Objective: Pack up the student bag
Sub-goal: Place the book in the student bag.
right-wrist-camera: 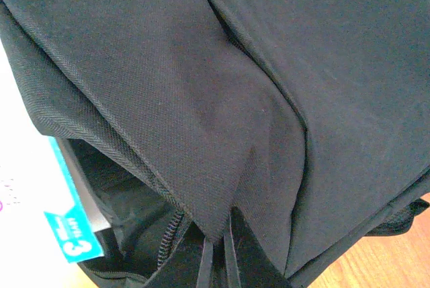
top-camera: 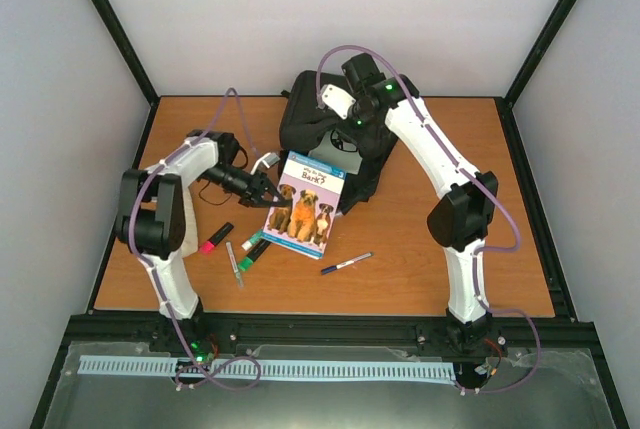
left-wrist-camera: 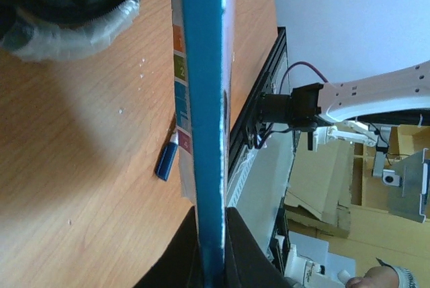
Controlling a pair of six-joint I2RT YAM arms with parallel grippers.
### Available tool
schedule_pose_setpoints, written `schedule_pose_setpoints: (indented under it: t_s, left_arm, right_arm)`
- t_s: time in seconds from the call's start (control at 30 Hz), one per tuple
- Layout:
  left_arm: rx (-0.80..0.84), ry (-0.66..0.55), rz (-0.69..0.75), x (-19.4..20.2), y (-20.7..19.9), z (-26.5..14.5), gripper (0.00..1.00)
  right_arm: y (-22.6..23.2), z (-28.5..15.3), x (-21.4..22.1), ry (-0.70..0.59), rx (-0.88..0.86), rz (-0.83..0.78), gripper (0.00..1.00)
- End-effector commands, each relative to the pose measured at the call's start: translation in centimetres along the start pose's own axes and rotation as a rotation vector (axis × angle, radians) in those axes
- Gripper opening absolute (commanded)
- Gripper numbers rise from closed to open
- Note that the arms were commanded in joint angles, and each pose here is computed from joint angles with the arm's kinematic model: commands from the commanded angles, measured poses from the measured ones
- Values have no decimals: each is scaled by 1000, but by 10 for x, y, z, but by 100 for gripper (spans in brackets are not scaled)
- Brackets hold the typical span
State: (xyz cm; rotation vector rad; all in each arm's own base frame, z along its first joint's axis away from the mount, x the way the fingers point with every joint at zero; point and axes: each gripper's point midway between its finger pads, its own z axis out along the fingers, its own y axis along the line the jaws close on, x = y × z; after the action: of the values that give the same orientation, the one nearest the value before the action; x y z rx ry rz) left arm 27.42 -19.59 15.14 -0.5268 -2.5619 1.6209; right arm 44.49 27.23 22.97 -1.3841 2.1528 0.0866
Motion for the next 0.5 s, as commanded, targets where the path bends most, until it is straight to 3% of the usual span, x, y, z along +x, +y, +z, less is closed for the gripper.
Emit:
schedule_pose_setpoints:
  t_s: [0.0, 0.47]
  left_arm:
    - [100, -25, 17, -28, -12, 8, 1]
    - [254, 16, -103, -62, 14, 33, 2]
  right_arm:
    - [-13, -57, -43, -190, 78, -12, 3]
    - [1, -57, -34, -172, 27, -22, 3]
